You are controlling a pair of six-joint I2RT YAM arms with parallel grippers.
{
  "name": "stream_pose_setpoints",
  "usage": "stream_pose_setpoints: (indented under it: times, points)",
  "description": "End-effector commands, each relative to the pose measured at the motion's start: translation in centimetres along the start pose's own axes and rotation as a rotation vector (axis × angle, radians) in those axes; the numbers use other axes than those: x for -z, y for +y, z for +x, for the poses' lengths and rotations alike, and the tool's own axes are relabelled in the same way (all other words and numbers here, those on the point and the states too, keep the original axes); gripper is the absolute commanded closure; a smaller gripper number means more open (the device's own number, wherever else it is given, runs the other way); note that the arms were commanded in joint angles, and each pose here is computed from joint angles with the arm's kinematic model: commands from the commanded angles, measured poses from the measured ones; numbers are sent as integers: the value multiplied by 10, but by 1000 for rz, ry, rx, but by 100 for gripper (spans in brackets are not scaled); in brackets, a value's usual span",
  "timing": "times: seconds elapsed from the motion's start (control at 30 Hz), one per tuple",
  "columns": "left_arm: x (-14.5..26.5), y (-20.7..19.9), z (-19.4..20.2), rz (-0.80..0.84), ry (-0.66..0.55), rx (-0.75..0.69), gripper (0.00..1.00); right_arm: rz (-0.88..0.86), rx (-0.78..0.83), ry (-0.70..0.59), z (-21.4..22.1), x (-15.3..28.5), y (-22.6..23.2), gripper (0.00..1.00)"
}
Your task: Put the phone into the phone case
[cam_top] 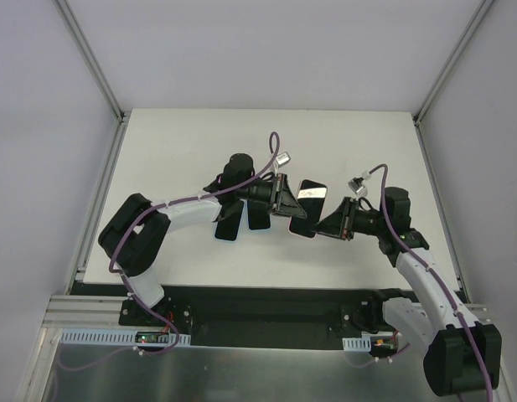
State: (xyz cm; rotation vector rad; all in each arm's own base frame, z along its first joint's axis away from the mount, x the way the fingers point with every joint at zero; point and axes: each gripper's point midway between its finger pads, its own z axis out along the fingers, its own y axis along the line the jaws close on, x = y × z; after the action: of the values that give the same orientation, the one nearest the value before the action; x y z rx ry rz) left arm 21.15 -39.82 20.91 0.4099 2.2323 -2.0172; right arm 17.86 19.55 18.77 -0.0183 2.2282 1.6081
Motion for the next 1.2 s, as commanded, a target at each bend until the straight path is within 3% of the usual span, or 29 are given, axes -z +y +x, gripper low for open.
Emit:
stream_pose_setpoints:
  times: [0.0, 0.07, 0.2, 0.27, 0.33, 0.47, 0.57, 0.67, 0.83, 1.17]
  points:
    - [1, -9, -23, -73, -99, -186, 100, -89, 24, 11, -3, 1, 29, 93]
    - [4, -5, -22, -106, -107, -220, 100, -78, -30, 16, -4, -1, 26, 98]
    - [5, 2, -16, -121, -87, -219, 100, -55, -69, -9, -8, -3, 23, 96]
    - [4, 0, -12, -115, -78, -216, 100, -63, -53, -14, -10, -2, 28, 90]
    - [4, -8, -8, -82, -58, -214, 100, -68, 25, -31, -14, 1, 34, 77]
    - [9, -24, 6, -25, -3, -223, 100, 99, 90, -56, -11, 11, 15, 52]
    - [16, -33, 19, -3, 38, -232, 100, 152, 117, -74, -13, 14, 8, 39]
    - [23, -37, 32, 15, 68, -236, 100, 164, 102, -76, -17, 12, 4, 31]
    - [30, -39, 48, 35, 106, -231, 100, 84, 140, -74, -28, 4, 15, 29]
    - [25, -39, 67, 63, 173, -225, 100, -38, 143, -51, -32, -2, 34, 40]
